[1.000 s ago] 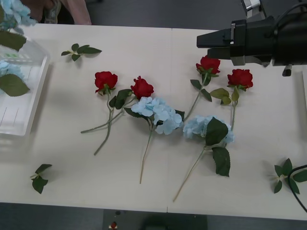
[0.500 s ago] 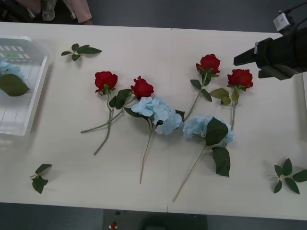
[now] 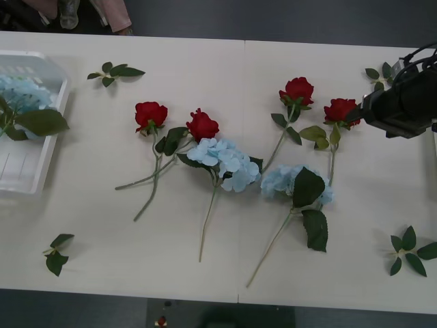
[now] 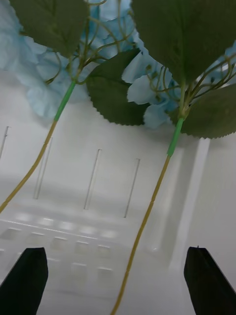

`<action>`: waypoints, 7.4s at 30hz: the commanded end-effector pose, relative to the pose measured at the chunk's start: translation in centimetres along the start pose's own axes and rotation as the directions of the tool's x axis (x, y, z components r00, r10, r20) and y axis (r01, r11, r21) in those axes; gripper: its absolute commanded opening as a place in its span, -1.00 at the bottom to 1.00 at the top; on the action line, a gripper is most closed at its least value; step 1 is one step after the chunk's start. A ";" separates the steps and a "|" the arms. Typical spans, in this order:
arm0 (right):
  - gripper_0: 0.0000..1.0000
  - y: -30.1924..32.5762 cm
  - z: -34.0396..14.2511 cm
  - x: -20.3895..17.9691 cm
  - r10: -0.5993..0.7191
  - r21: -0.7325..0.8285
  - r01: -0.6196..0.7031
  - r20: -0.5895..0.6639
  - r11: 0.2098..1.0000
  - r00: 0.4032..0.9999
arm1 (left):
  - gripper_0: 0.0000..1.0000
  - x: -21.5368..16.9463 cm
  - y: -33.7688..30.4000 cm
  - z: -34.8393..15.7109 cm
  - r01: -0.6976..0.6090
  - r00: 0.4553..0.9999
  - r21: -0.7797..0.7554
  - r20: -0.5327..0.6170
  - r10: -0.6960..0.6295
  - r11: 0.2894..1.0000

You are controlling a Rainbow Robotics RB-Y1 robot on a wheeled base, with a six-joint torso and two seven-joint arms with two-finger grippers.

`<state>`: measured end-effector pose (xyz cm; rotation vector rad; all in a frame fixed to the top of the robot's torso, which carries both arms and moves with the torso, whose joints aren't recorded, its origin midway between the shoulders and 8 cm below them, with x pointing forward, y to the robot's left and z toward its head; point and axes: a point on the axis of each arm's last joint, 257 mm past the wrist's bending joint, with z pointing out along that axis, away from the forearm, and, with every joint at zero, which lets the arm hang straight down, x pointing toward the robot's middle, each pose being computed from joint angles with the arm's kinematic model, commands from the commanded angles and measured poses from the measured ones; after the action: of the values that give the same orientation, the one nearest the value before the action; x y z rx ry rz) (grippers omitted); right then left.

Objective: Put the red flowers into the right box and the blue flowers into the left box

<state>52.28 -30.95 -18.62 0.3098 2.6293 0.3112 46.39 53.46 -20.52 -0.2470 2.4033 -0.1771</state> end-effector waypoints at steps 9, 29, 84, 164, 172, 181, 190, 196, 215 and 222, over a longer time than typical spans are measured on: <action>1.00 -1.5 4.6 -1.8 -0.019 0.061 0.014 0.082 0.998 0.996 | 0.70 -5.8 -3.7 -6.9 -0.078 0.992 0.180 0.113 0.059 0.981; 1.00 -1.3 11.1 -3.4 -0.095 0.101 0.077 0.176 0.992 0.980 | 1.00 -6.1 -22.7 -2.3 -0.231 0.970 0.314 0.150 0.192 0.921; -1.00 -1.4 12.2 -3.1 -0.164 0.163 0.138 0.162 0.977 0.973 | 1.00 3.6 -34.8 12.6 -0.105 0.982 0.197 -0.133 0.133 0.975; 1.00 -27.6 -7.7 -9.6 -0.250 0.343 0.179 0.173 0.922 0.953 | -1.00 -2.3 -36.4 14.9 -0.314 0.950 0.060 0.020 0.313 0.948; 1.00 -17.9 -8.5 -8.0 -0.320 0.099 0.309 0.128 0.946 0.939 | -1.00 -7.0 -40.3 6.6 -0.347 0.936 0.137 0.117 0.333 0.928; 1.00 -9.9 -9.2 -5.1 -0.437 -0.094 0.445 0.099 0.891 0.894 | -1.00 -7.4 -41.7 -2.7 -0.408 0.913 0.228 0.127 0.389 0.884; 1.00 -3.6 -8.8 -1.2 -0.396 -0.248 0.394 0.042 0.885 0.917 | -1.00 -6.8 -49.3 -6.2 -0.404 0.909 0.463 0.304 0.286 0.789; 1.00 1.4 -10.4 -1.1 -0.525 -0.312 0.541 0.139 0.781 0.839 | -1.00 -6.6 -56.9 -8.9 -0.390 0.912 0.596 0.357 0.203 0.702; 1.00 12.9 -15.9 3.2 -0.552 -0.623 0.713 0.488 0.323 0.676 | -1.00 -9.7 -70.0 -12.0 -0.162 0.933 0.819 0.308 -0.184 0.551; 1.00 14.2 -15.7 3.5 -0.533 -0.645 0.703 0.498 0.300 0.684 | -1.00 -10.5 -70.3 -12.8 -0.060 0.935 0.870 0.221 -0.278 0.489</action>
<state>44.10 -19.53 -3.17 -0.9302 1.9276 1.0924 55.38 -11.29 6.15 0.0959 1.7068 -1.1960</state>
